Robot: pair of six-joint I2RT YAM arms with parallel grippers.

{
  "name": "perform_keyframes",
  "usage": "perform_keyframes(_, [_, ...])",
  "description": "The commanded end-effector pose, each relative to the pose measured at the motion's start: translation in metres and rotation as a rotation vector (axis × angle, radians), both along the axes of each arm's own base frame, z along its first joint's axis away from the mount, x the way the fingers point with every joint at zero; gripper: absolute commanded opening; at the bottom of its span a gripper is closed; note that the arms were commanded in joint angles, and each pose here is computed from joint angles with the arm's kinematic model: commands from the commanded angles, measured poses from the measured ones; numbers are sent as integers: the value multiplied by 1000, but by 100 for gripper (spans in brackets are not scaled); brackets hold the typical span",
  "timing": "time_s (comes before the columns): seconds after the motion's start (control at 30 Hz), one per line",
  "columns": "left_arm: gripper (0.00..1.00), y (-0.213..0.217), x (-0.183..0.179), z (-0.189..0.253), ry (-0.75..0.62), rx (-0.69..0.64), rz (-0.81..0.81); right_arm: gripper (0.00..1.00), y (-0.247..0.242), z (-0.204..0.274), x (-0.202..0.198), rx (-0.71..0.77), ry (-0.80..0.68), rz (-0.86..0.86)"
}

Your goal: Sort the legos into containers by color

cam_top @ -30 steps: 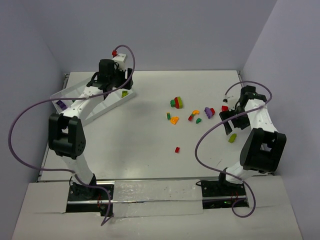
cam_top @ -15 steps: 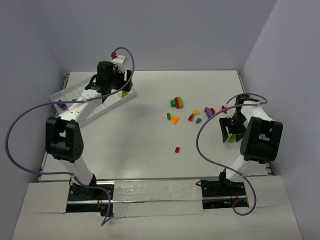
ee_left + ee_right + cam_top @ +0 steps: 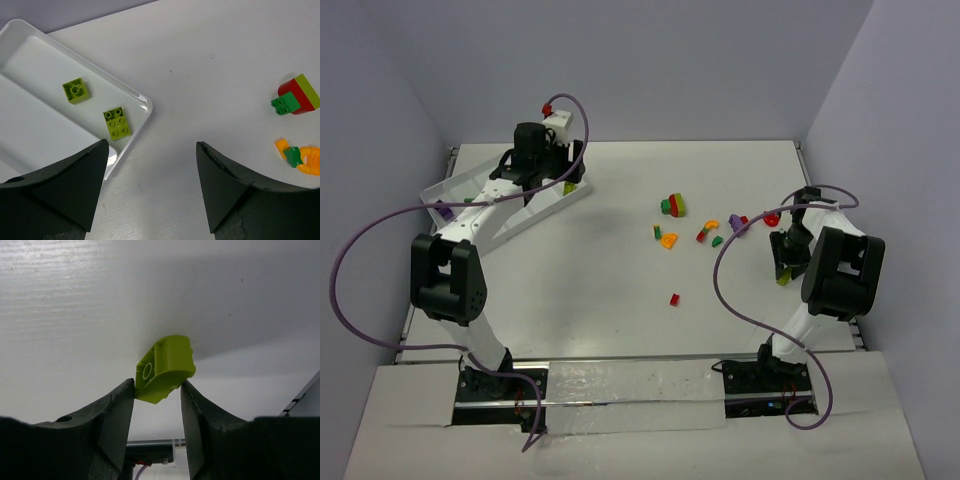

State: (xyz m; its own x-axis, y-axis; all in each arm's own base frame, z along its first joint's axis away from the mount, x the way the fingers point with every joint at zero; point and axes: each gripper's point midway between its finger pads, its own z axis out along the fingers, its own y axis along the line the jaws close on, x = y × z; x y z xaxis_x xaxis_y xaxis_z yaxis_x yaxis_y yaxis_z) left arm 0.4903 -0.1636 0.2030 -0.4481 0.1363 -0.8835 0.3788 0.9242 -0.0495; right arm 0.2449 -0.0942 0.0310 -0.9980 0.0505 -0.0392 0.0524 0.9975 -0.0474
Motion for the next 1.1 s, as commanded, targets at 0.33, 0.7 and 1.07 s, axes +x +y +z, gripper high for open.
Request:
perform_keyframes(0.33, [99,13,-31,28,85,-186,-86,15,15,8,27,104,-118,96])
perform_keyframes(0.7, [99,3,-113,45,159,-515,-319,11,179,109,80,509,-444,587])
perform_keyframes(1.07, [93,-23,-176,69,189,-799,-528,11,355,227,52,1094,-580,928])
